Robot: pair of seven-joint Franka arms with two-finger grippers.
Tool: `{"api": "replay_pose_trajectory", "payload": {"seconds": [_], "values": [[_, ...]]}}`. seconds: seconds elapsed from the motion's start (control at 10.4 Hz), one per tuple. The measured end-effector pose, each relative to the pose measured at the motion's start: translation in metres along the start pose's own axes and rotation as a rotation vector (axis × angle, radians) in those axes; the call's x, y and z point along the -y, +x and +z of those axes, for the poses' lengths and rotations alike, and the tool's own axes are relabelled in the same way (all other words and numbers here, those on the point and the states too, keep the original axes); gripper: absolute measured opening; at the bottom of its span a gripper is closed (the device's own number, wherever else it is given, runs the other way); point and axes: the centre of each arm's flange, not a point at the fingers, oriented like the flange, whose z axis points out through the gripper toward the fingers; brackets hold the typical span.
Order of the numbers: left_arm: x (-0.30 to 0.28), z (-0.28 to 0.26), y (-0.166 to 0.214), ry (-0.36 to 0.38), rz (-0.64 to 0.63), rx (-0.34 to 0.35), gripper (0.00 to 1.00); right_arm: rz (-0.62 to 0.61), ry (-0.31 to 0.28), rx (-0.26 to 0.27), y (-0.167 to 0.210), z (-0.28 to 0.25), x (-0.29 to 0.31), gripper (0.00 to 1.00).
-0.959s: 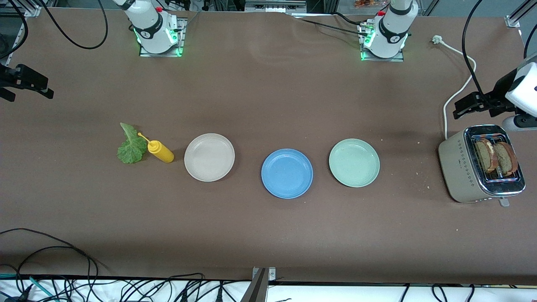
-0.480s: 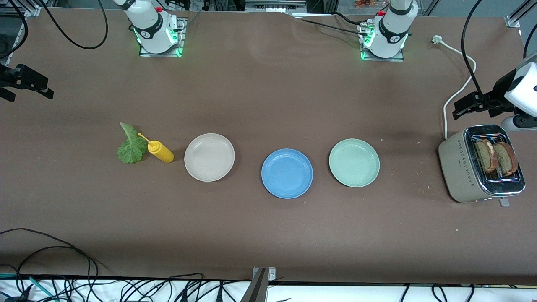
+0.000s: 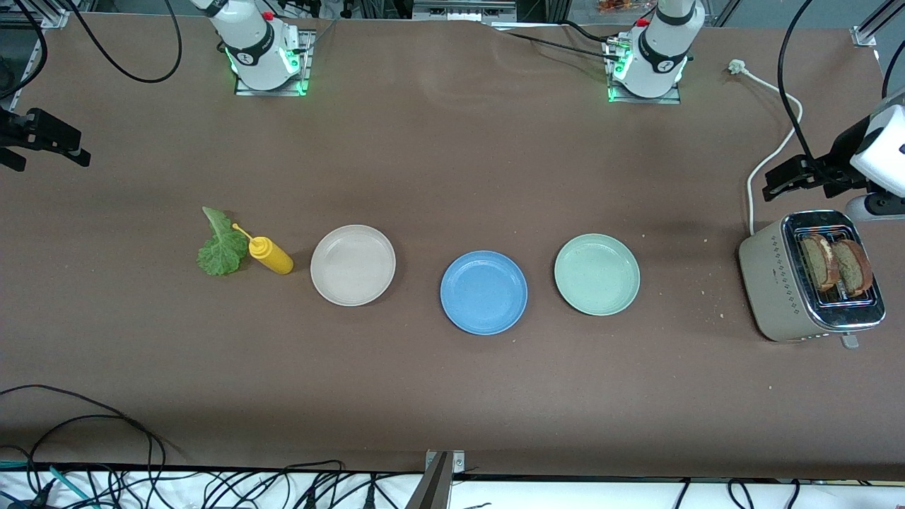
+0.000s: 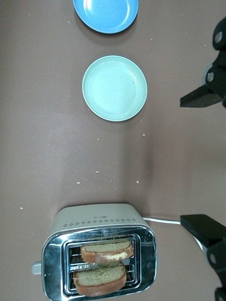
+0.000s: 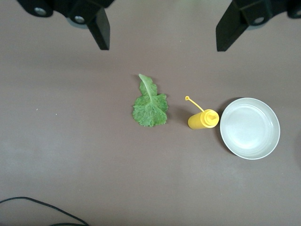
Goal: Make sandwich in blue plate with both arms
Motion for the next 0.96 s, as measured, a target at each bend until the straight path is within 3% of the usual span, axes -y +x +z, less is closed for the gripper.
{"api": "replay_pose_trajectory", "payload": {"seconds": [0.96], "values": [[0.013, 0.016, 0.009, 0.015, -0.02, 0.025, 1.0, 0.0, 0.0, 0.0, 0.0, 0.0, 0.0, 1.0]]}}
